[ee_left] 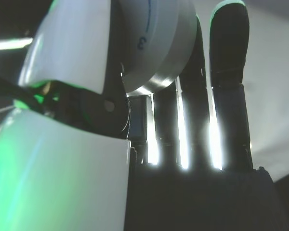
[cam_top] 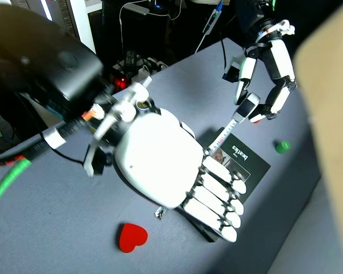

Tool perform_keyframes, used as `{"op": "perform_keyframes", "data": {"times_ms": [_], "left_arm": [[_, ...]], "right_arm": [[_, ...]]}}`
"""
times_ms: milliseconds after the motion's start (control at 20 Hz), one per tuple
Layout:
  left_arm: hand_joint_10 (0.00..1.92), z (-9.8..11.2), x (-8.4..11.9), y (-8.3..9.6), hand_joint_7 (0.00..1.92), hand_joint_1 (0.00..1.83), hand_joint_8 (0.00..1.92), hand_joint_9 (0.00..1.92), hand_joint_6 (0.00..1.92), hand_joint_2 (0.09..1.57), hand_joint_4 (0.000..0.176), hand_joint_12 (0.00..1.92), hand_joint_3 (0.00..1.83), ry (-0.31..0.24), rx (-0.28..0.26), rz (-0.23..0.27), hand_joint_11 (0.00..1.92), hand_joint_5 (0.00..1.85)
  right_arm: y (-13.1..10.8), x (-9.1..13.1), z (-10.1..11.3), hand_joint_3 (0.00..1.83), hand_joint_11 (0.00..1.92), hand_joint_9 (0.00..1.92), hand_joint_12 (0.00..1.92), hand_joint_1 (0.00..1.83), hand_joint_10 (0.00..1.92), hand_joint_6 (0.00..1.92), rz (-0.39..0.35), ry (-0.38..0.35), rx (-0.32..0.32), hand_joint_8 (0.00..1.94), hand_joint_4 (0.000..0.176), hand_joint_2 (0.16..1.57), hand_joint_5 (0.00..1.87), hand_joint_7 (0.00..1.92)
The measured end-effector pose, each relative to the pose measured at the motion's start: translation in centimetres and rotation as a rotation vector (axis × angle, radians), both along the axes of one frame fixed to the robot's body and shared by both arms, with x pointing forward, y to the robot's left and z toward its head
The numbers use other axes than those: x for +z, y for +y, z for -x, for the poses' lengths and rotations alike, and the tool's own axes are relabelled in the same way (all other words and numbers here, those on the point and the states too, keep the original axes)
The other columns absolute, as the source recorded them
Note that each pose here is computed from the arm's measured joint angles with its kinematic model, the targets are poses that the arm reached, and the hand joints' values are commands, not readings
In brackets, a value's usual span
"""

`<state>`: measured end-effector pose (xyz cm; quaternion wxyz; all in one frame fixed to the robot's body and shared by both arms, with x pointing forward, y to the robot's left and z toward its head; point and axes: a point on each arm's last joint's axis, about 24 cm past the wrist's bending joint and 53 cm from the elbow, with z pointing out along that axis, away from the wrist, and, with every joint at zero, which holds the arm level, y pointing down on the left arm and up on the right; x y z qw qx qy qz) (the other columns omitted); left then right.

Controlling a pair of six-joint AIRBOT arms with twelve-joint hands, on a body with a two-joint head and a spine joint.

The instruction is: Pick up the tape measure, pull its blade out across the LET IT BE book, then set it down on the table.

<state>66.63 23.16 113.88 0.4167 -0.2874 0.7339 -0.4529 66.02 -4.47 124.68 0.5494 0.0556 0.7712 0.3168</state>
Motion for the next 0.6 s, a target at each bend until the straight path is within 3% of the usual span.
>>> {"op": "perform_keyframes", "data": {"times_ms": [200, 350, 600], "left_arm": [[1.33, -1.3, -1.0, 1.1, 0.93, 1.38, 1.09, 0.91, 0.71, 1.12, 0.000, 1.23, 0.00, -0.020, -0.013, 0.002, 0.89, 1.00], [1.32, -2.3, -1.1, 2.0, 0.92, 1.38, 1.09, 0.92, 0.72, 1.12, 0.000, 1.24, 0.00, -0.029, 0.003, 0.034, 0.89, 0.98], [1.34, -3.2, -2.6, 2.7, 0.92, 1.38, 1.09, 0.91, 0.70, 1.12, 0.000, 1.25, 0.00, -0.035, -0.029, 0.012, 0.89, 0.99]], "right_arm": [[2.5, 2.4, 2.2, 0.01, 0.00, 0.00, 0.10, 0.02, 0.00, 0.00, -0.031, -0.148, 0.097, 0.00, 0.113, 1.05, 0.00, 0.00], [2.6, 2.1, 2.4, 0.01, 0.00, 0.00, 0.10, 0.02, 0.00, 0.00, -0.066, -0.130, 0.098, 0.00, 0.114, 1.05, 0.00, 0.00], [2.6, 2.1, 2.4, 0.00, 0.00, 0.00, 0.13, 0.02, 0.00, 0.00, -0.056, -0.149, 0.100, 0.00, 0.114, 1.06, 0.00, 0.00]]}}
